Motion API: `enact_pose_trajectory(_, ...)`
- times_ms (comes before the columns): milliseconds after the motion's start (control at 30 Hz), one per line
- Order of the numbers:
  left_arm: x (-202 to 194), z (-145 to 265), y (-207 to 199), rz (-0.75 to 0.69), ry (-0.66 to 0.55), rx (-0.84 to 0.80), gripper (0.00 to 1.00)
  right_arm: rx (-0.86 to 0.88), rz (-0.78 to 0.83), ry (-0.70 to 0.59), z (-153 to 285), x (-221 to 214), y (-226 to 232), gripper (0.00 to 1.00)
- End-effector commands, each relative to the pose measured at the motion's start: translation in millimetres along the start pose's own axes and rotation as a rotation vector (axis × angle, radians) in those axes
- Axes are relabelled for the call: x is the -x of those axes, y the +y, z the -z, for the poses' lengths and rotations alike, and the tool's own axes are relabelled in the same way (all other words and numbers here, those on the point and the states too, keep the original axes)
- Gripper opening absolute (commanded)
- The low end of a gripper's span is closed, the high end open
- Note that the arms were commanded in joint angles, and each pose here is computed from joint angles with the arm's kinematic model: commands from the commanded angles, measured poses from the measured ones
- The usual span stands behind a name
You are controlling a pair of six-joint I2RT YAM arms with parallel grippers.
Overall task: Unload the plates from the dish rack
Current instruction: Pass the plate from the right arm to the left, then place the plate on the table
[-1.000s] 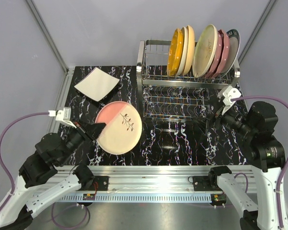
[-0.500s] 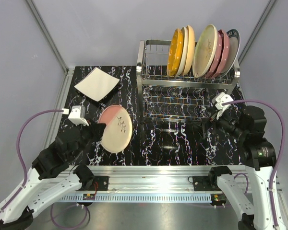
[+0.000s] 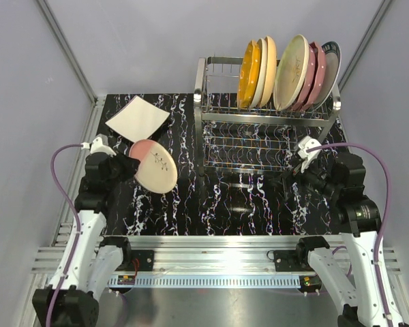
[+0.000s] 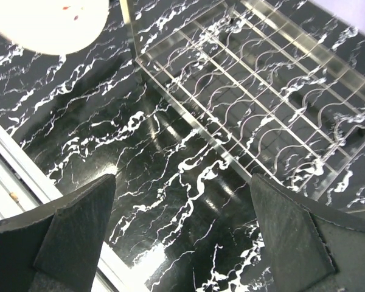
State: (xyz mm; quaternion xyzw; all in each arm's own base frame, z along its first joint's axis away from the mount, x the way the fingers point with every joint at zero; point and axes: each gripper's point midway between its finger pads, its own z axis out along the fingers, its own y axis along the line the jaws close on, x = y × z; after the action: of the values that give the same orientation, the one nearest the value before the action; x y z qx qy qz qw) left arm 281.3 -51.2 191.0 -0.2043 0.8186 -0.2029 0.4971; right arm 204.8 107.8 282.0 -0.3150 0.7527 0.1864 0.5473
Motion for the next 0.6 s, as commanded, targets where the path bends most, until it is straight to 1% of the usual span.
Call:
enact_pose_trajectory(0, 58, 2, -68, 0.105, -0.170, -0.371, 0.00, 0.019, 0.023, -0.016, -10, -4, -2, 1.00)
enact_pose_trajectory(67, 59, -7, -64, 0.145, -0.187, -0.402, 0.00, 0.051, 0.023, -0.011, -14, -10, 2, 1.00)
enact_pose_trajectory(100, 58, -15, -58, 0.203, -0.170, -0.398, 0.00, 0.065, 0.016, -0.001, -16, -15, 4, 1.00)
enact_pose_trajectory(133, 59, -19, -55, 0.224, -0.172, -0.403, 0.00, 0.073, 0.015, 0.005, -17, -18, 4, 1.00)
enact_pose_trajectory(167, 65, -20, -57, 0.231, -0.199, -0.430, 0.00, 0.083, 0.016, 0.005, -18, -18, 6, 1.00)
enact_pose_trajectory(200, 58, -30, -47, 0.278, -0.171, -0.415, 0.00, 0.085, 0.012, 0.014, -18, -21, 6, 1.00)
enact_pose_trajectory(233, 62, -32, -48, 0.280, -0.190, -0.433, 0.00, 0.084, 0.010, 0.018, -19, -22, 5, 1.00)
enact_pose_trajectory(433, 50, -59, -32, 0.340, -0.163, -0.411, 0.00, 0.076, 0.006, 0.046, -21, -30, 2, 1.00)
enact_pose_trajectory(567, 48, -70, -26, 0.378, -0.176, -0.415, 0.00, 0.059, 0.007, 0.061, -21, -33, -1, 1.00)
